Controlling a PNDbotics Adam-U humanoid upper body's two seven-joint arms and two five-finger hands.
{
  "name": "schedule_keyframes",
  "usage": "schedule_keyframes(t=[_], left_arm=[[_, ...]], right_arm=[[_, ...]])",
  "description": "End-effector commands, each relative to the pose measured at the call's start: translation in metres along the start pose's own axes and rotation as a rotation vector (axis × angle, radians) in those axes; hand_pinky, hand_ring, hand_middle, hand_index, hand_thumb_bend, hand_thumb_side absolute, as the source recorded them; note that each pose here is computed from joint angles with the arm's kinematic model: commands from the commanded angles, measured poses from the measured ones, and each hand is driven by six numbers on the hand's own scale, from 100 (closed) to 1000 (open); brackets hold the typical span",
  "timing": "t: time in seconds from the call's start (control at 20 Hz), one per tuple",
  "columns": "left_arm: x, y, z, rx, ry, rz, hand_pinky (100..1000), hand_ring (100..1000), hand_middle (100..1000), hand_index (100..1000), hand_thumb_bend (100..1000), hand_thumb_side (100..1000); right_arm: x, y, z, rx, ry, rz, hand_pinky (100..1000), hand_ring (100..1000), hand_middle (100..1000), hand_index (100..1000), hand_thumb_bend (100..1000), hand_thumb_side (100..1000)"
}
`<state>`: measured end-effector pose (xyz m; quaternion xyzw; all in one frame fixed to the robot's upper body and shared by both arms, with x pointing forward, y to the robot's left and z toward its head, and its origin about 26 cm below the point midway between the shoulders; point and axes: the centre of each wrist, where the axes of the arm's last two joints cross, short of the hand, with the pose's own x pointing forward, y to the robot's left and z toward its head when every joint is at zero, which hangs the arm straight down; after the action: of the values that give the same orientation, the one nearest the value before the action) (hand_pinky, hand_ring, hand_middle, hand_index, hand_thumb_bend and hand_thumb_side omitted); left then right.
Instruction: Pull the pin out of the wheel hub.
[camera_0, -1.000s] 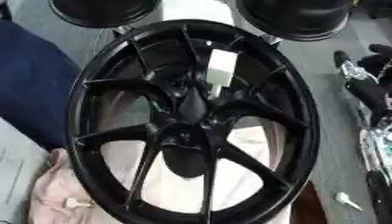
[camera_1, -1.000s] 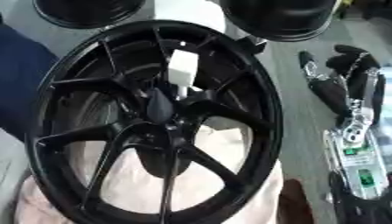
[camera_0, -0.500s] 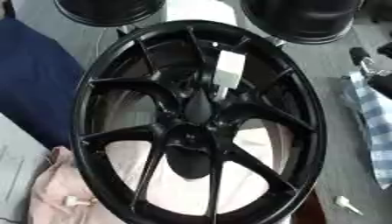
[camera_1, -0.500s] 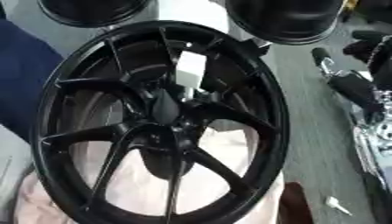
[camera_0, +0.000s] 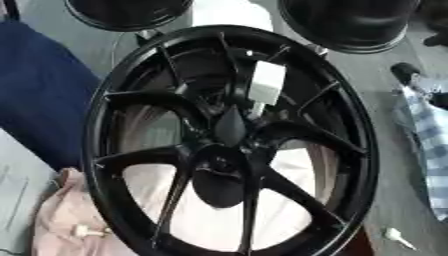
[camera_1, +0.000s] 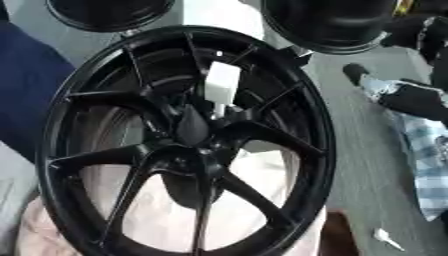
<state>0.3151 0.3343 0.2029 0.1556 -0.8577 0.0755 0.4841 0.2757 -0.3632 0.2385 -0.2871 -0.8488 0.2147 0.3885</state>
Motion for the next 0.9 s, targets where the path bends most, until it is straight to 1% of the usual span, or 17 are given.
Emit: schedule_keyframes(t=[0.05, 0.35, 0.45, 0.75, 0.9], left_arm=[[0.010, 0.008, -0.005, 0.002, -0.035, -0.035, 717, 590, 467, 662, 145, 720], [0.011, 0.008, -0.006, 0.000, -0.035, -0.040, 718, 590, 467, 662, 144, 724], [0.011, 0.008, -0.006, 0.000, -0.036, -0.039, 718, 590, 467, 662, 144, 725], [0.012, 0.006, -0.007, -0.012, -0.038, -0.033, 719, 590, 467, 662, 141, 726], [0.013, 0.005, -0.008, -0.022, -0.038, -0.034, 719, 590, 466, 662, 140, 727]], right_arm=[[0.016, -0.011, -0.012, 0.124, -0.107, 0.130, 837, 699, 557, 696, 600, 180], [0.034, -0.021, -0.031, 0.328, -0.231, 0.343, 847, 721, 583, 706, 596, 183], [0.043, -0.026, -0.039, 0.384, -0.267, 0.398, 848, 724, 587, 707, 596, 184], [0.071, -0.043, -0.061, 0.515, -0.347, 0.478, 848, 732, 599, 713, 597, 187], [0.083, -0.052, -0.068, 0.574, -0.350, 0.501, 843, 732, 601, 715, 607, 203]])
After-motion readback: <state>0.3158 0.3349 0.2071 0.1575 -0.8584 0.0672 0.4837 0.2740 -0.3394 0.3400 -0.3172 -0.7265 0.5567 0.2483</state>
